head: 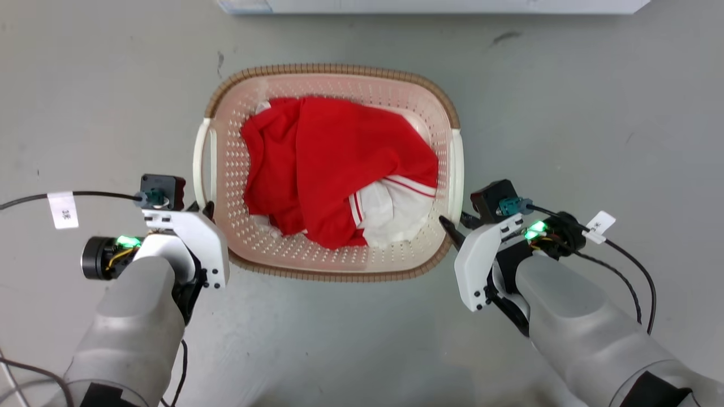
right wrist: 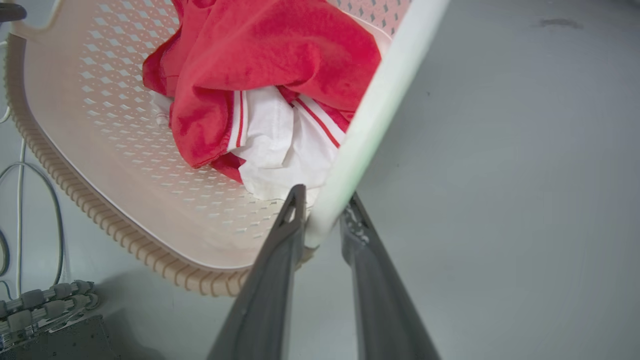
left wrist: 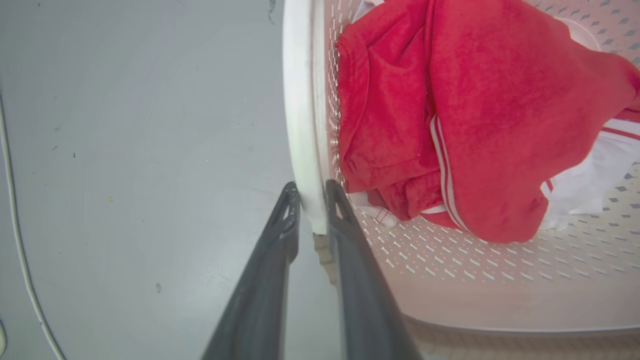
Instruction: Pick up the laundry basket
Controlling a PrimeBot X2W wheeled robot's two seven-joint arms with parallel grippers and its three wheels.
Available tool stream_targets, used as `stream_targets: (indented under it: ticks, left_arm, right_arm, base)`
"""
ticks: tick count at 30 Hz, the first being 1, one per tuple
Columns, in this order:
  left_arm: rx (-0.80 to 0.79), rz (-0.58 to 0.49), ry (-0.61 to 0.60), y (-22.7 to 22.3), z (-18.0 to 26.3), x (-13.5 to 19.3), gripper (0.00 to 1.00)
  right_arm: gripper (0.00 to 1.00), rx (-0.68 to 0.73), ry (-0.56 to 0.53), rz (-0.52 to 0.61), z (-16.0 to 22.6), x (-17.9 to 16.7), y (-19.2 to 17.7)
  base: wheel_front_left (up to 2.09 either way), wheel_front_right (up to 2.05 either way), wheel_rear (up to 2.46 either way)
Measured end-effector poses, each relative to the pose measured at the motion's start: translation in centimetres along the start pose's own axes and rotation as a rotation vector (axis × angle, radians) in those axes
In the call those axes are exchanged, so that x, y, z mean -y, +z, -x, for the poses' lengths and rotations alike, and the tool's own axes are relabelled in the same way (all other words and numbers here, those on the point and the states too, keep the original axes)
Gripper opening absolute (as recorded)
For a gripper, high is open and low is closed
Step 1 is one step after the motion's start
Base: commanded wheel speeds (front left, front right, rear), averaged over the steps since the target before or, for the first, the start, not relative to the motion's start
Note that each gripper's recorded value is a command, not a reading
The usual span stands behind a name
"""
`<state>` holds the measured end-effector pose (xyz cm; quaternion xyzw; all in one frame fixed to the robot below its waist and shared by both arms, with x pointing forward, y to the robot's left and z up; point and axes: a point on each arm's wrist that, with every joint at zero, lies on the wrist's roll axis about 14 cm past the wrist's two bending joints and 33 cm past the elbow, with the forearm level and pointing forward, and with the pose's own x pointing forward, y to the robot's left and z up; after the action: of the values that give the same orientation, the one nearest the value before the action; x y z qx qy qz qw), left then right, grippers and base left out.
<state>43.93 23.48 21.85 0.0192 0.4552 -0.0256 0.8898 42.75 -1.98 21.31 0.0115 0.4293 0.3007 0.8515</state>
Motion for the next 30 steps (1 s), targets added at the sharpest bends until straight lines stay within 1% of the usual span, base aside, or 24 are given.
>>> stream_targets:
  ticks: [8, 14, 25, 30]
  left_arm:
    - [0.005, 0.016, -0.035, 0.7, 2.6, 1.3, 0.00]
    - [-0.032, 0.021, -0.078, 0.5, 4.5, 2.9, 0.00]
    - [-0.015, -0.011, -0.140, 2.2, 7.8, 4.9, 0.00]
    - [-0.018, -0.020, -0.167, 2.1, 9.3, 5.9, 0.00]
  right_arm:
    - [0.00, -0.009, -0.038, 0.004, 3.4, -0.3, 0.5]
    - [0.00, -0.045, -0.071, 0.002, 6.1, -0.5, -0.2]
    - [0.00, -0.047, -0.138, -0.008, 10.5, -0.5, 0.2]
    - [0.00, -0.045, -0.170, -0.008, 12.4, -0.2, 0.2]
  base:
    - [0.00, 0.00, 0.00]
    - [0.00, 0.00, 0.00]
    - [0.00, 0.00, 0.00]
    - [0.00, 0.00, 0.00]
